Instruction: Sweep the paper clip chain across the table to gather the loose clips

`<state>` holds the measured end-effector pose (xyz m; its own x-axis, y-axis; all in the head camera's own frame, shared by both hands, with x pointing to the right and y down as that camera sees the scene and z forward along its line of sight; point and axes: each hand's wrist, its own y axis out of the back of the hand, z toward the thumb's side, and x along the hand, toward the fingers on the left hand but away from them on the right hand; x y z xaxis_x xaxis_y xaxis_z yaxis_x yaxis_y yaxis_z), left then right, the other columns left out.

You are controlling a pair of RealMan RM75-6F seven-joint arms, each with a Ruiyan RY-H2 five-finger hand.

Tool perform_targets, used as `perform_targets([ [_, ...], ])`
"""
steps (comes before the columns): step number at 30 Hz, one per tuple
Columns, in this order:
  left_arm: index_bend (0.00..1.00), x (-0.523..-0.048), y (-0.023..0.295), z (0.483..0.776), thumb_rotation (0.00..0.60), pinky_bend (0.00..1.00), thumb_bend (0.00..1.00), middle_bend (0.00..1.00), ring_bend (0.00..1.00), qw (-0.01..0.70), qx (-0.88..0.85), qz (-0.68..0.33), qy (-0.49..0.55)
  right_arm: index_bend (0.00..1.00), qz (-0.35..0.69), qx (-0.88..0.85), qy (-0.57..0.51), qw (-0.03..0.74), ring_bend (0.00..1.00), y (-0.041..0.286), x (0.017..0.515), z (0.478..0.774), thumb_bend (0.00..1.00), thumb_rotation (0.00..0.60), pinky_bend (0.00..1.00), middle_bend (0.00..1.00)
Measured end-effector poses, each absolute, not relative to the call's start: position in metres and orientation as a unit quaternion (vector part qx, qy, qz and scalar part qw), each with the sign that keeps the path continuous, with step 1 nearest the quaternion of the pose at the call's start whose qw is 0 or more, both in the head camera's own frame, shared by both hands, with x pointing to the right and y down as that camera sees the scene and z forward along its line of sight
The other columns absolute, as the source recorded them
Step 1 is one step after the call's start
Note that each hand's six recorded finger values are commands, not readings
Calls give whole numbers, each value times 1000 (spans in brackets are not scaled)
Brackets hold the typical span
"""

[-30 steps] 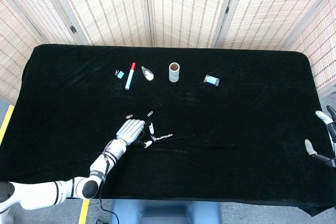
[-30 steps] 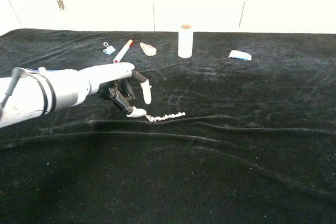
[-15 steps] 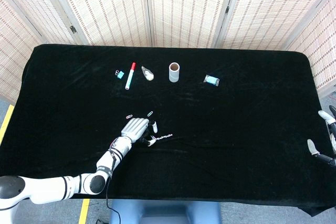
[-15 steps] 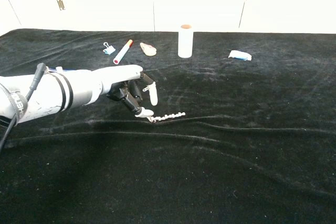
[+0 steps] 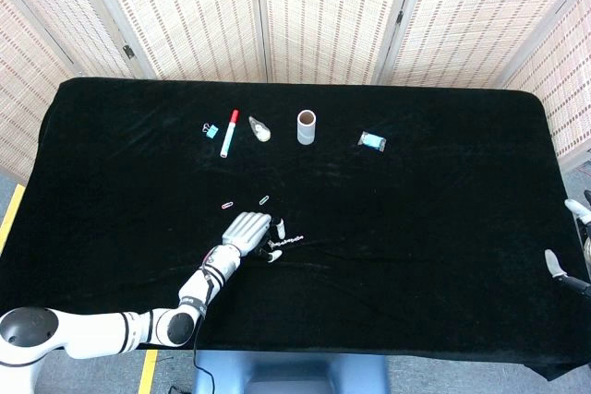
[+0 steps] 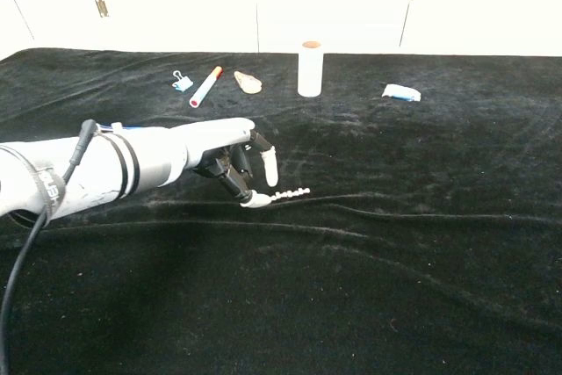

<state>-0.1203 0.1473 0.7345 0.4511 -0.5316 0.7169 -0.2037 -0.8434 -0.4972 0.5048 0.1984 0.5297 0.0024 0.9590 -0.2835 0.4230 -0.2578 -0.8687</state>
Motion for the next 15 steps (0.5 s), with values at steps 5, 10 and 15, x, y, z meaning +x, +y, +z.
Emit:
perform_targets([
  [5, 466, -116, 148, 742, 600, 1000, 342, 962, 1000, 174, -834, -478, 215, 115, 463, -641, -540, 289, 0, 201, 509, 528, 411, 600, 0, 0],
  [10, 466, -110, 149, 748, 600, 1000, 342, 962, 1000, 172, -836, -478, 209, 116, 466, -637, -543, 287, 0, 202, 513, 527, 411, 600, 0, 0],
  [15, 466, -108, 149, 752, 600, 1000, 342, 962, 1000, 171, -836, -479, 206, 116, 466, -633, -547, 287, 0, 204, 517, 525, 411, 600, 0, 0],
])
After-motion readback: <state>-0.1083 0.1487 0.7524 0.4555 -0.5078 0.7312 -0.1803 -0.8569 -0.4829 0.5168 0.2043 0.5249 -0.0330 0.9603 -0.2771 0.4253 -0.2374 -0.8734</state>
